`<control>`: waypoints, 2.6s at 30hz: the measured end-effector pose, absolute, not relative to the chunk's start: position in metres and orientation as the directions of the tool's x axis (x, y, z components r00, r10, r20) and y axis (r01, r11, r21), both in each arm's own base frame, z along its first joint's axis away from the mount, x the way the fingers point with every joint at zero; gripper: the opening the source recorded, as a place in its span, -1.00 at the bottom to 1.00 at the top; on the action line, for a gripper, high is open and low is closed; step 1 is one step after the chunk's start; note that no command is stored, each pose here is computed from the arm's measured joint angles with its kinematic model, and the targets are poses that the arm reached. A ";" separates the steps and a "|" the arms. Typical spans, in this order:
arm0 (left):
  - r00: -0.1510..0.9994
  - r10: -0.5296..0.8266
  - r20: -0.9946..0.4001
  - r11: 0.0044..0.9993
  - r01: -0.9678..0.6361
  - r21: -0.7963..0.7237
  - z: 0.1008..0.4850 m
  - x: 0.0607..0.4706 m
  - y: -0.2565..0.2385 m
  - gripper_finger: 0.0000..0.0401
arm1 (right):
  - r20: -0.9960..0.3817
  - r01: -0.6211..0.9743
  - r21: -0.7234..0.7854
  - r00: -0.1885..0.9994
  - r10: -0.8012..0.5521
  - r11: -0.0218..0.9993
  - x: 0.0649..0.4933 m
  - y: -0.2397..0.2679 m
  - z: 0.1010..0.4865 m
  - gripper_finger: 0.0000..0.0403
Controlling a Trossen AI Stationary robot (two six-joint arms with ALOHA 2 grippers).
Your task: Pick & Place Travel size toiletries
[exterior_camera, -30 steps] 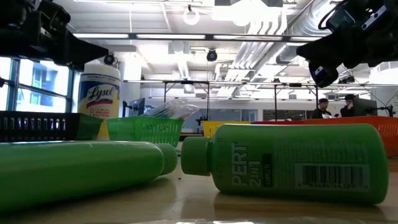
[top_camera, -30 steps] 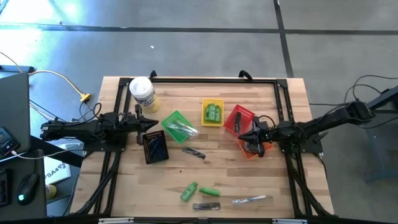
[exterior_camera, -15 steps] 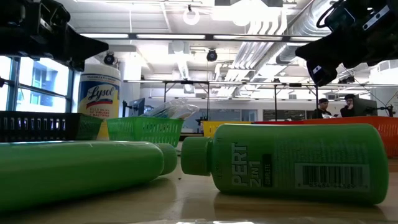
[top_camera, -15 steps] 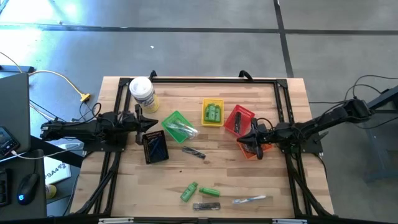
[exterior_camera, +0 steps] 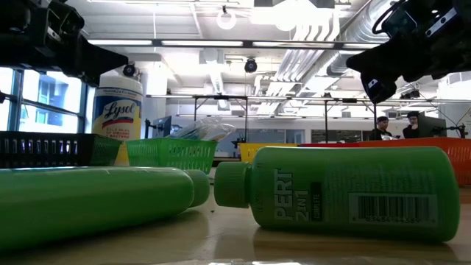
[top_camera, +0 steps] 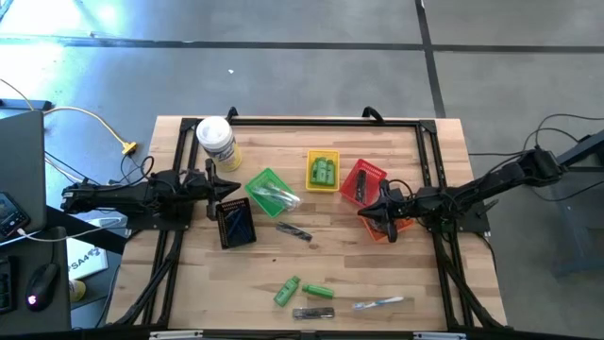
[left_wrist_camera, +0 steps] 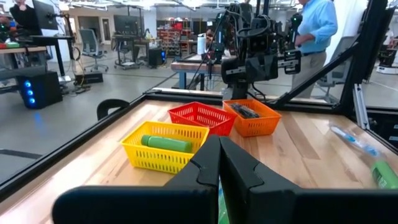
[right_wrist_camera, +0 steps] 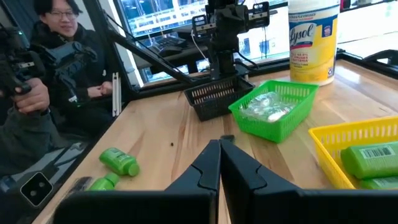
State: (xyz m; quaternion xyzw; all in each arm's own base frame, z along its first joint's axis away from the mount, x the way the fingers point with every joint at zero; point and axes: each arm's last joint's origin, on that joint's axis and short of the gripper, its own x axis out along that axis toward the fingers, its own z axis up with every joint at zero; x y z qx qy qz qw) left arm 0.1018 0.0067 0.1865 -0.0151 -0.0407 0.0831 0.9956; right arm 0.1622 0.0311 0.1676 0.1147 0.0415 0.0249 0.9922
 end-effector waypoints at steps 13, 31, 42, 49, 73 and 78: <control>0.983 0.169 0.077 0.985 -0.170 0.010 0.186 0.102 0.007 -1.00 | -0.140 0.004 0.181 0.990 0.021 0.983 0.182 0.034 0.174 -0.98; 0.983 0.168 0.078 0.986 -0.168 -0.009 0.186 0.102 0.007 -1.00 | -0.528 0.163 0.118 0.846 -0.077 0.980 0.275 0.072 0.190 -0.99; 0.983 0.168 0.079 0.986 -0.167 -0.020 0.186 0.102 0.007 -1.00 | -0.710 0.157 0.178 0.704 0.016 0.972 0.346 0.078 0.172 -0.99; 0.983 0.167 0.079 0.986 -0.166 -0.020 0.187 0.102 0.007 -1.00 | -0.742 0.107 0.149 0.669 0.040 0.983 0.363 0.071 0.164 -0.89; 0.982 0.174 0.071 0.985 -0.174 -0.015 0.186 0.102 0.007 -1.00 | -0.772 0.115 0.095 0.636 0.001 0.989 0.377 0.054 0.122 0.77; 0.982 0.177 0.071 0.984 -0.177 -0.015 0.186 0.102 0.007 -1.00 | -0.770 0.100 0.091 0.638 0.006 0.991 0.377 0.057 0.122 0.76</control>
